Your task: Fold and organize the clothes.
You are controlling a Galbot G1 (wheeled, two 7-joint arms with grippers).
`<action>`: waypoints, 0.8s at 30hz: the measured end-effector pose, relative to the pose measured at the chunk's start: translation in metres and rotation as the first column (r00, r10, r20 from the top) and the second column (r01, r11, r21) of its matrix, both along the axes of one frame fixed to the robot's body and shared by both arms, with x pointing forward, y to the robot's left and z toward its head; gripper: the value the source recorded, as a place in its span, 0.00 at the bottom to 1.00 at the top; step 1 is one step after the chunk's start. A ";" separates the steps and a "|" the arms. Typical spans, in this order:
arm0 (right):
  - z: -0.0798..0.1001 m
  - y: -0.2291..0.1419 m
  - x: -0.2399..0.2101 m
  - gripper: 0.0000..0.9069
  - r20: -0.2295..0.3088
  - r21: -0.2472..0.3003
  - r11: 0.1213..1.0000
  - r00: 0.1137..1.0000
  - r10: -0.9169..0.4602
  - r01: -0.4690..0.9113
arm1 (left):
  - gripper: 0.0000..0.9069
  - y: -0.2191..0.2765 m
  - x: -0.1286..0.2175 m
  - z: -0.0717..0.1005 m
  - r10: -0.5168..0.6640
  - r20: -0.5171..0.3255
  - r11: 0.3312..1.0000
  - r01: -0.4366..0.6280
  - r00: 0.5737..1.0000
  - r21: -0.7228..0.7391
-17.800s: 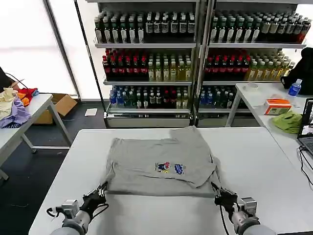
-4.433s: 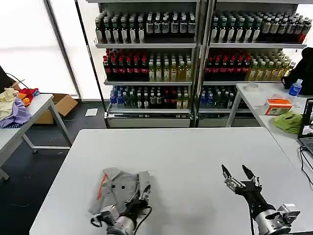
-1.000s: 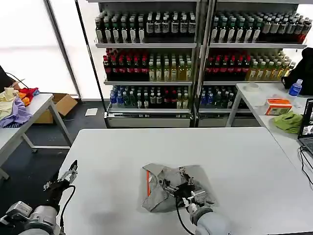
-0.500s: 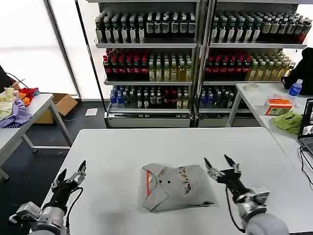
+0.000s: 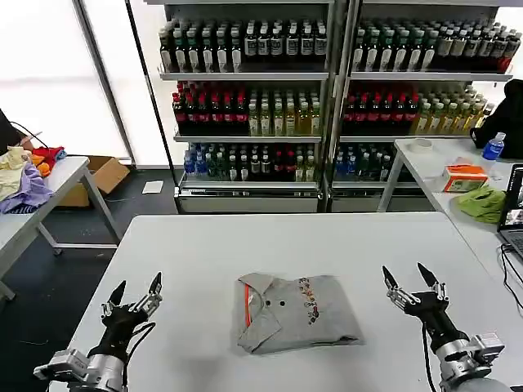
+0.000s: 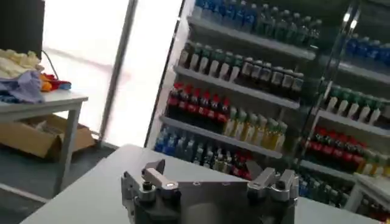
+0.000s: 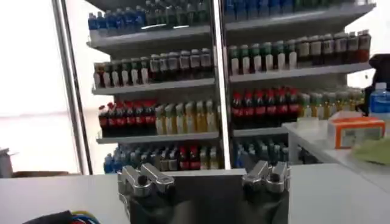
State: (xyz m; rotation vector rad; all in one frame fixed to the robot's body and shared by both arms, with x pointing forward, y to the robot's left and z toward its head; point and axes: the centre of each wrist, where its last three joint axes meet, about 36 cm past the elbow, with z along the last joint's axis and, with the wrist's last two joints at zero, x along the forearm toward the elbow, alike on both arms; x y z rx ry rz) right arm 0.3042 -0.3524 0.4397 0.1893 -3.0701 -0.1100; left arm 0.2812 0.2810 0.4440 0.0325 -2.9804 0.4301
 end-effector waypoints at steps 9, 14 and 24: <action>-0.007 -0.012 -0.012 1.00 0.032 -0.010 1.000 0.999 -0.025 0.025 | 1.00 -0.010 -0.006 -0.006 -0.046 0.036 0.997 0.044 0.998 0.065; -0.010 -0.015 -0.018 1.00 0.037 -0.009 1.000 0.999 -0.028 0.028 | 1.00 -0.018 -0.011 -0.009 -0.072 0.058 0.993 0.066 0.996 0.095; -0.014 -0.015 -0.023 1.00 0.044 0.001 1.000 0.999 -0.021 0.021 | 1.00 -0.018 -0.020 -0.021 -0.081 0.092 0.979 0.062 0.992 0.196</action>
